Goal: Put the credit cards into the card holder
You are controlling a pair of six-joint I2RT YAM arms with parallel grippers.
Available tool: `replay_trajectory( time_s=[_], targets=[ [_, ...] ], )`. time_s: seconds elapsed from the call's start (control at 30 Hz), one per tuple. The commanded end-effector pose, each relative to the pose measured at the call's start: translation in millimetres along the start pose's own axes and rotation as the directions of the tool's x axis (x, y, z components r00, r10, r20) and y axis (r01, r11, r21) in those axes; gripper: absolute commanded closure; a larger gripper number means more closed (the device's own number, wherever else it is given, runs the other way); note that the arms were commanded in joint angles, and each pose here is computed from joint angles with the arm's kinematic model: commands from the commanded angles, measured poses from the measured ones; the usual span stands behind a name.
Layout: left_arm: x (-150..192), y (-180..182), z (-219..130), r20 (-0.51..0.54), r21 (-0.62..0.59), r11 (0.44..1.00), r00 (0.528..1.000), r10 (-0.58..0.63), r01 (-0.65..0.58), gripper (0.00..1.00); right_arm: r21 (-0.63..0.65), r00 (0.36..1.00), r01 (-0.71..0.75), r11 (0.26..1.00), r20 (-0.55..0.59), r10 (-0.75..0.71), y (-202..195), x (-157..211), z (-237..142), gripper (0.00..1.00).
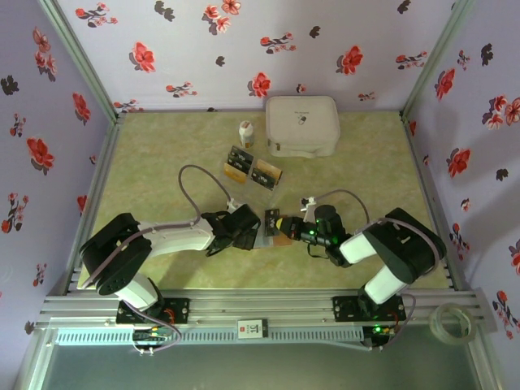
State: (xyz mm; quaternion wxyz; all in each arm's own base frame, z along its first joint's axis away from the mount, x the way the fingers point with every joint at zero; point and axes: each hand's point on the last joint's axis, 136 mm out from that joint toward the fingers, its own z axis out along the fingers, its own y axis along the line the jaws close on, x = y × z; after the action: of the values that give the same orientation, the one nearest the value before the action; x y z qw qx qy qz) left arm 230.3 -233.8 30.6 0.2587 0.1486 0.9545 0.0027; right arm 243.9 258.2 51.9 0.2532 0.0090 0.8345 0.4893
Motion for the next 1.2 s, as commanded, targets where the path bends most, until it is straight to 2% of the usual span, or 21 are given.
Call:
replay_trajectory(
  time_s=[0.0, 0.6, 1.17],
  targets=[
    [14.7, 16.1, 2.9, -0.032, -0.058, 0.998, 0.999, 0.009, -0.011, 0.0, -0.046, 1.0, -0.001, 0.999, -0.004, 0.001, 7.0, 2.6, 1.6, 1.0],
    [14.2, 15.9, 3.4, -0.03, -0.056, 0.998, 0.999, 0.013, -0.014, 0.0, -0.094, 0.999, -0.037, 0.995, -0.04, 0.033, 3.3, 12.2, 10.7, 1.0],
    [14.1, 16.6, 2.2, -0.028, -0.055, 0.998, 1.0, 0.012, -0.013, 0.0, -0.027, 0.994, -0.04, 0.999, -0.103, 0.037, -14.6, 31.7, 5.6, 1.0]
  ],
)
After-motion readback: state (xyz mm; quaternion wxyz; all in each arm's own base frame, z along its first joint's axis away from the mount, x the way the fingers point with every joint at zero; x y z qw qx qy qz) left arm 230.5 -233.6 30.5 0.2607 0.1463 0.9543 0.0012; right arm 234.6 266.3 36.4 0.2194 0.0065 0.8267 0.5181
